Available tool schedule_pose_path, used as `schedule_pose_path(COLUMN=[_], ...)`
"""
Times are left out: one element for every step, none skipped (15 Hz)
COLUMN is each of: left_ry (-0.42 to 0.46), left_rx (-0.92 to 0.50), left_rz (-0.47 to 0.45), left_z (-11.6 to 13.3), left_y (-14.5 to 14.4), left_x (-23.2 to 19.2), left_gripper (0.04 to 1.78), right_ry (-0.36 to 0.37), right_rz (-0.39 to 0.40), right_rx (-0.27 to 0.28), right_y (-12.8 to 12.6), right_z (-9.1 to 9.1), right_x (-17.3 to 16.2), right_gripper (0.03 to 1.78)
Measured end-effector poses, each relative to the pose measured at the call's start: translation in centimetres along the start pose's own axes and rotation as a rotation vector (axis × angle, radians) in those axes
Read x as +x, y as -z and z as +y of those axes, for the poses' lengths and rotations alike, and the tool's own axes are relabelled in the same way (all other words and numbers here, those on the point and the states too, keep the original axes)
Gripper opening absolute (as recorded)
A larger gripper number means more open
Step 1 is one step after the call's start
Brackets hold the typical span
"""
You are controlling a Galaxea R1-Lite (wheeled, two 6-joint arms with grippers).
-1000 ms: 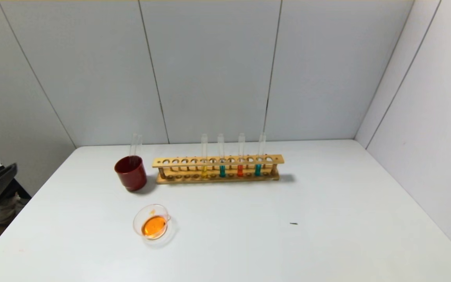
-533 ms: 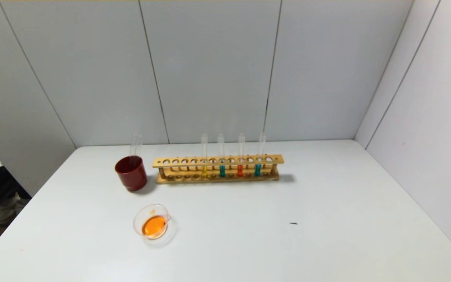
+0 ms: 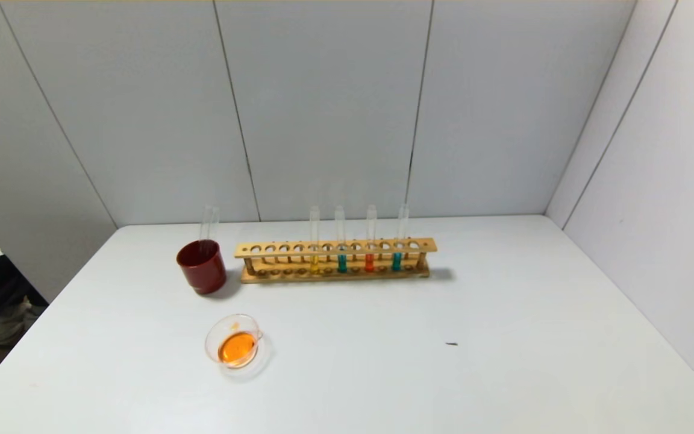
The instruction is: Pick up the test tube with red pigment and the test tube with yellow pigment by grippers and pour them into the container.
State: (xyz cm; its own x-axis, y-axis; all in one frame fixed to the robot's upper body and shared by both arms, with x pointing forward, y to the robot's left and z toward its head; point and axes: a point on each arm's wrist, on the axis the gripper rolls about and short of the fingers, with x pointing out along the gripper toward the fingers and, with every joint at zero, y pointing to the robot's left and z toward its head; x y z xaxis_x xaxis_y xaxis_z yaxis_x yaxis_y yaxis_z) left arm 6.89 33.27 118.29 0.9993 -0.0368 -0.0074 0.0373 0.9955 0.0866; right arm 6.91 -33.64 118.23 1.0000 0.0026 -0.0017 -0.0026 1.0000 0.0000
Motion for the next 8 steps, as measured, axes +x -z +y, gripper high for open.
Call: schedule_pose_path(left_ry=[0.0, 0.0, -0.001, -0.001, -0.001, -0.002, -0.002, -0.003], left_rx=[0.0, 0.0, -0.001, -0.001, 0.002, 0.003, 0.003, 0.003], left_rz=[0.001, 0.003, 0.001, 0.001, 0.001, 0.002, 0.002, 0.002], left_z=[-0.01, -0.01, -0.01, -0.01, -0.01, -0.01, -0.01, -0.01], left_y=[0.07, 0.12, 0.12, 0.13, 0.14, 0.15, 0.15, 0.16], left_x=[0.01, 0.01, 0.01, 0.01, 0.01, 0.02, 0.02, 0.01], left_gripper=[1.75, 1.75, 1.75, 1.75, 1.75, 1.75, 1.75, 1.75], right_ry=[0.0, 0.0, 0.0, 0.0, 0.0, 0.0, 0.0, 0.0], right_rz=[0.0, 0.0, 0.0, 0.0, 0.0, 0.0, 0.0, 0.0], right_rx=[0.0, 0.0, 0.0, 0.0, 0.0, 0.0, 0.0, 0.003], right_y=[0.0, 0.0, 0.0, 0.0, 0.0, 0.0, 0.0, 0.0], right_z=[0.0, 0.0, 0.0, 0.0, 0.0, 0.0, 0.0, 0.0], right_x=[0.0, 0.0, 0.0, 0.0, 0.0, 0.0, 0.0, 0.0], right_gripper=[1.75, 1.75, 1.75, 1.75, 1.75, 1.75, 1.75, 1.75])
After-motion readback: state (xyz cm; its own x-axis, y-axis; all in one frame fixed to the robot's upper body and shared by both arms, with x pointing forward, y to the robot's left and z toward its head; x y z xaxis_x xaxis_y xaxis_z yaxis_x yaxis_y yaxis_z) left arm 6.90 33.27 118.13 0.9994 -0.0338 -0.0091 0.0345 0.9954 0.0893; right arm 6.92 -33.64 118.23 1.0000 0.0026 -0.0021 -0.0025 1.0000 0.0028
